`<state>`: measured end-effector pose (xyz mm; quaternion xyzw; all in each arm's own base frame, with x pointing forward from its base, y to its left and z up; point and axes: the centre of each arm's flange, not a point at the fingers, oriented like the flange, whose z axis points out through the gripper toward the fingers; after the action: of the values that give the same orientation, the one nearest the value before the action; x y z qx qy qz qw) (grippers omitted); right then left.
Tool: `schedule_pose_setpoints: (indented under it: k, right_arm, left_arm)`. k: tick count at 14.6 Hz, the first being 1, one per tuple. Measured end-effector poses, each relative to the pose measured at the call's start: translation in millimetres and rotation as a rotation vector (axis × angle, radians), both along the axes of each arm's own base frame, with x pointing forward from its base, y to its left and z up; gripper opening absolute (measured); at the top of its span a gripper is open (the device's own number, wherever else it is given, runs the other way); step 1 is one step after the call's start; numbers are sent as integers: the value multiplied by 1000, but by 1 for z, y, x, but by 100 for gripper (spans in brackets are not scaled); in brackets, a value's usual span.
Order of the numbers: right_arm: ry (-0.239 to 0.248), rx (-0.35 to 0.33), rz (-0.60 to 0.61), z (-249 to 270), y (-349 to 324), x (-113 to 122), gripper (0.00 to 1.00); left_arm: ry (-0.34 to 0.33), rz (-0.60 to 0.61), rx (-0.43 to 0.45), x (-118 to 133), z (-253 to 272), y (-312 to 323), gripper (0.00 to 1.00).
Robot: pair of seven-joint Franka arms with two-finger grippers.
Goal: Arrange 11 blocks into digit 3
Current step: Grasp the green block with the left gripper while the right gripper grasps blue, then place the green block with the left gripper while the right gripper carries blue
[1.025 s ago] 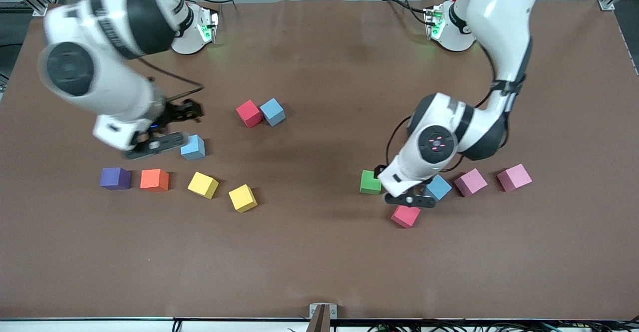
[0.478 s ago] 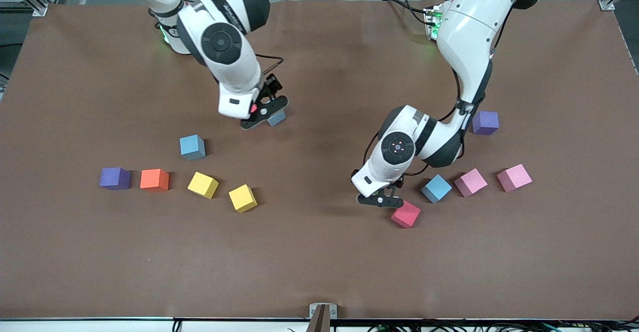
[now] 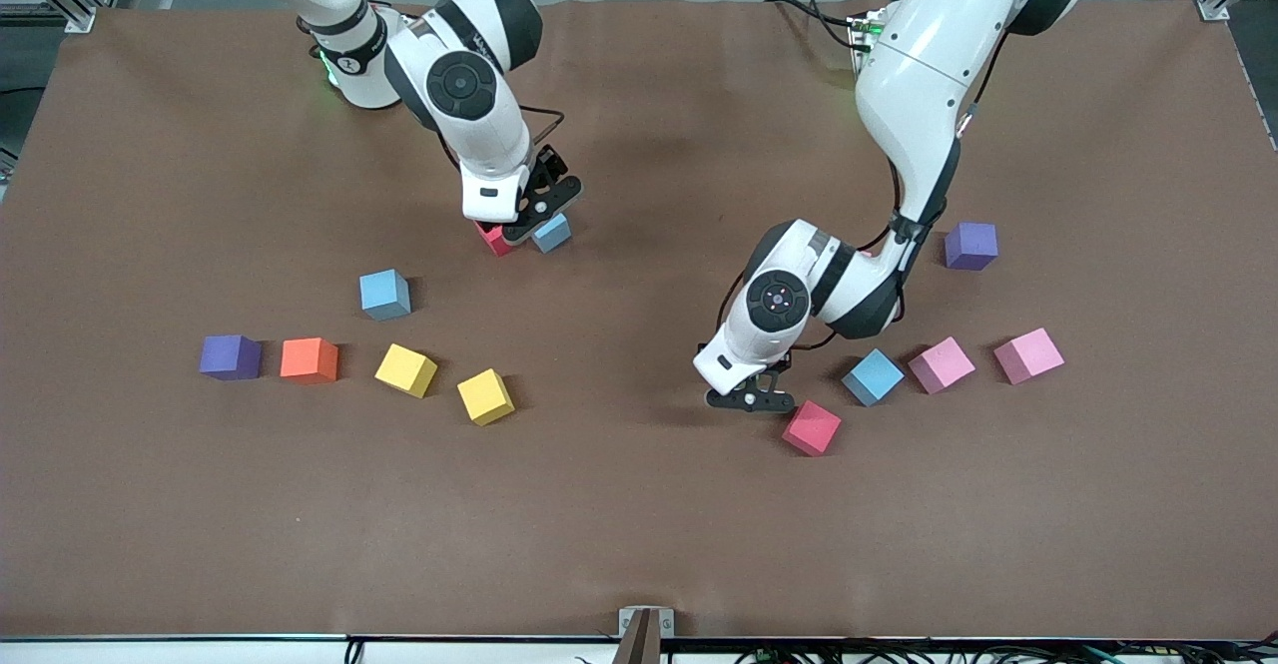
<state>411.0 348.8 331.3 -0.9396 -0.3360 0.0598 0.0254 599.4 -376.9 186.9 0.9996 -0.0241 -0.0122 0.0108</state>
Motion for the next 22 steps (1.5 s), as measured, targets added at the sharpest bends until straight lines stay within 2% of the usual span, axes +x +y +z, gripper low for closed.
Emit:
schedule_pose_setpoints:
  k: [2, 4, 7, 10, 12, 14, 17, 22]
  right_arm:
    - [-22, 13, 2, -18, -5, -8, 100]
    - [-27, 14, 10, -33, -7, -16, 100]
    - [-21, 11, 28, -49, -1, -22, 100]
    - [-21, 12, 46, -70, 8, -30, 100]
    - [-10, 5, 53, -85, 10, -33, 100]
    - [-1, -2, 54, -93, 10, -34, 100]
    - [-3, 0, 53, -100, 10, -35, 100]
    - [-3, -7, 26, -120, 10, -45, 100]
  left_arm:
    - [19, 60, 12, -13, 2, 2, 62]
    - [42, 92, 14, -42, 10, -5, 62]
    - [19, 108, -12, -104, 23, -20, 62]
    - [19, 147, -30, -171, 11, -52, 62]
    - [23, 169, -32, -203, 1, -76, 62]
    - [15, 172, -46, -216, -4, -89, 62]
    - [6, 176, -59, -222, -3, -96, 61]
    - [-28, 101, -47, -235, -3, -106, 61]
